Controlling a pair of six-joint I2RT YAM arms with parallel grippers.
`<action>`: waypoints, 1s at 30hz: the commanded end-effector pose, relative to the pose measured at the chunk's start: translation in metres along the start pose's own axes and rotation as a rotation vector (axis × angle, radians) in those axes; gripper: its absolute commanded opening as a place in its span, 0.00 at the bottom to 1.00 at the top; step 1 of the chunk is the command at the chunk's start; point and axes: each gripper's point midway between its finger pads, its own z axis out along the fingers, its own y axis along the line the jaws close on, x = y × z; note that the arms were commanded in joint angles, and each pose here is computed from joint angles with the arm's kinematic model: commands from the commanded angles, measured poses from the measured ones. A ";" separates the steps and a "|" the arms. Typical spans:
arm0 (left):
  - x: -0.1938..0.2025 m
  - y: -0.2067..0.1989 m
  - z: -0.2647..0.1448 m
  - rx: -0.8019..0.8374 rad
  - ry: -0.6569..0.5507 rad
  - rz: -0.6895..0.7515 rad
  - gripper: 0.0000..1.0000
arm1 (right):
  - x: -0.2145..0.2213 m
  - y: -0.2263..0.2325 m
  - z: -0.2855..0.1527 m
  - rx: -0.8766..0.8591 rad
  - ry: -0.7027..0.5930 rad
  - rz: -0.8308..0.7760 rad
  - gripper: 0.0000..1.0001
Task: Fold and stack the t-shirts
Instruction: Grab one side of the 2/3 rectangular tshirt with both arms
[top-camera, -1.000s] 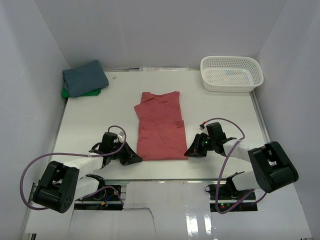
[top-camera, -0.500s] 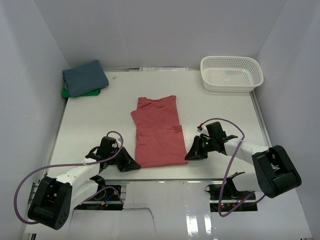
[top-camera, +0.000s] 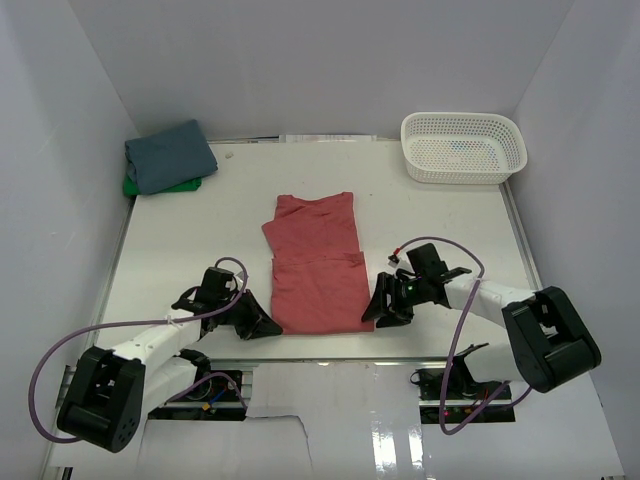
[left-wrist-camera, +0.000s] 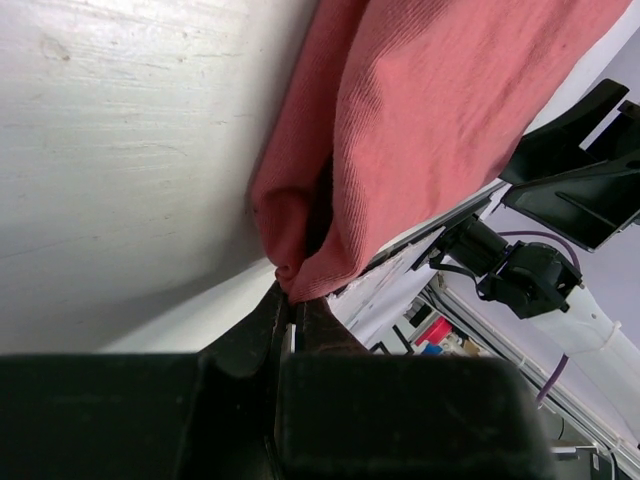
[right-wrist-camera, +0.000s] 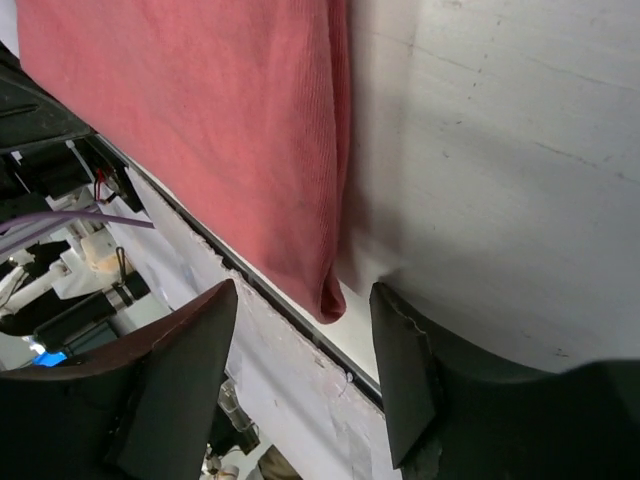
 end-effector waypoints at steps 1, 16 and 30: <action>0.000 -0.006 -0.002 0.016 0.002 0.012 0.00 | -0.001 -0.002 -0.002 0.027 -0.014 -0.021 0.63; 0.003 0.000 -0.002 0.008 0.000 0.011 0.00 | 0.020 -0.012 0.010 -0.083 -0.083 0.131 0.62; 0.002 -0.001 -0.003 0.009 -0.010 0.016 0.00 | 0.009 -0.019 0.012 -0.054 -0.155 0.152 0.22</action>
